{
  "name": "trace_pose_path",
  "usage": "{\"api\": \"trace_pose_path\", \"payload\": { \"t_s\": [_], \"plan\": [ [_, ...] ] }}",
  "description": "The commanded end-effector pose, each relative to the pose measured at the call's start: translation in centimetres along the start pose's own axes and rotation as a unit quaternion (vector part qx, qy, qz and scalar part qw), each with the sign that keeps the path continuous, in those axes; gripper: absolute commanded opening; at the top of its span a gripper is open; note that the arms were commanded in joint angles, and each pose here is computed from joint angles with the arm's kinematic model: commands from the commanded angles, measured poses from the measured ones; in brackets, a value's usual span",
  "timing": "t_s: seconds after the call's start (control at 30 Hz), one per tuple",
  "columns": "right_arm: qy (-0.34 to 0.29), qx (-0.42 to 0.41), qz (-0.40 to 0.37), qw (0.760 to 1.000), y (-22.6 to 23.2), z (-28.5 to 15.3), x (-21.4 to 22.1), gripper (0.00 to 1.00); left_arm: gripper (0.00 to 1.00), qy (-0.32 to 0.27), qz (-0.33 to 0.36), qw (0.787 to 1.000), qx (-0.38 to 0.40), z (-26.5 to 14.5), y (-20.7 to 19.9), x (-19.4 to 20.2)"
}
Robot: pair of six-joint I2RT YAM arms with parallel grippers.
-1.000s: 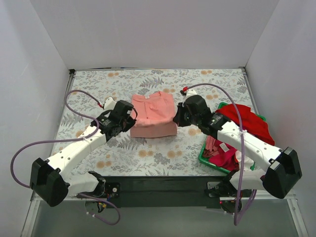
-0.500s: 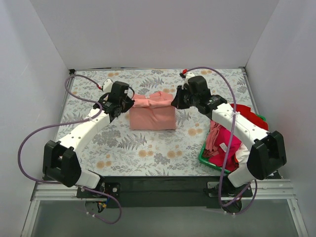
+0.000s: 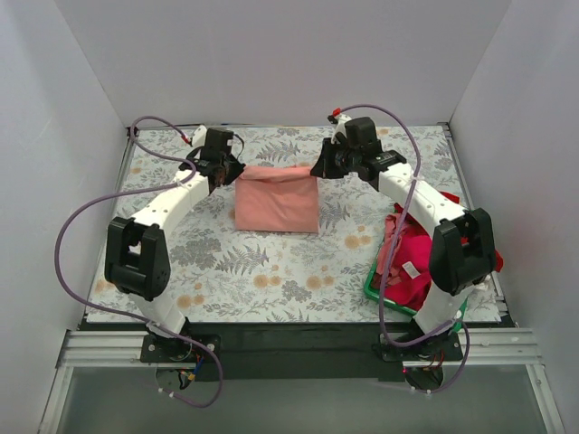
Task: Fold and stack the t-shirts
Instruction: Fold the tshirt
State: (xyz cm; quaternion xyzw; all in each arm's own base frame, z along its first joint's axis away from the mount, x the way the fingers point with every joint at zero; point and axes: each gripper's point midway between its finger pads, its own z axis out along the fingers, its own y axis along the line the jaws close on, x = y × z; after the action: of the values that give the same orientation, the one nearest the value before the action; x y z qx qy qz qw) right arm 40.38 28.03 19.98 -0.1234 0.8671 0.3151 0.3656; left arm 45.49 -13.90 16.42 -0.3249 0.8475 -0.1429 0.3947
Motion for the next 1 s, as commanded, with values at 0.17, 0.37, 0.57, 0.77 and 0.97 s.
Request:
{"api": "trace_pose_path", "payload": {
  "t_s": [0.17, 0.37, 0.57, 0.77, 0.97],
  "plan": [
    [-0.016, -0.032, -0.002, 0.999, -1.8, 2.8, -3.6, 0.01, 0.00, -0.005, 0.016, 1.000, 0.014, 3.6, -1.6, -2.8],
    [-0.001, -0.021, 0.022, 1.000, -5.1, 6.2, -3.5, 0.01, 0.00, 0.017, 0.024, 1.000, -0.005, 7.4, -0.5, -1.7],
    [0.001, 0.000, 0.046, 0.999, -7.9, 8.8, -3.7, 0.01, 0.05, 0.028, 0.033, 0.999, -0.008, 10.4, -0.4, -1.2],
    [0.009, -0.002, 0.053, 0.999, -10.0, 11.1, -3.4, 0.06, 0.15, 0.051, 0.044, 0.998, 0.002, 12.8, -0.6, -0.5],
    [0.011, -0.010, 0.058, 0.998, -11.1, 11.8, -4.0, 0.54, 0.81, 0.039, 0.049, 0.998, 0.028, 11.9, -2.4, -2.0]
  ]
}}
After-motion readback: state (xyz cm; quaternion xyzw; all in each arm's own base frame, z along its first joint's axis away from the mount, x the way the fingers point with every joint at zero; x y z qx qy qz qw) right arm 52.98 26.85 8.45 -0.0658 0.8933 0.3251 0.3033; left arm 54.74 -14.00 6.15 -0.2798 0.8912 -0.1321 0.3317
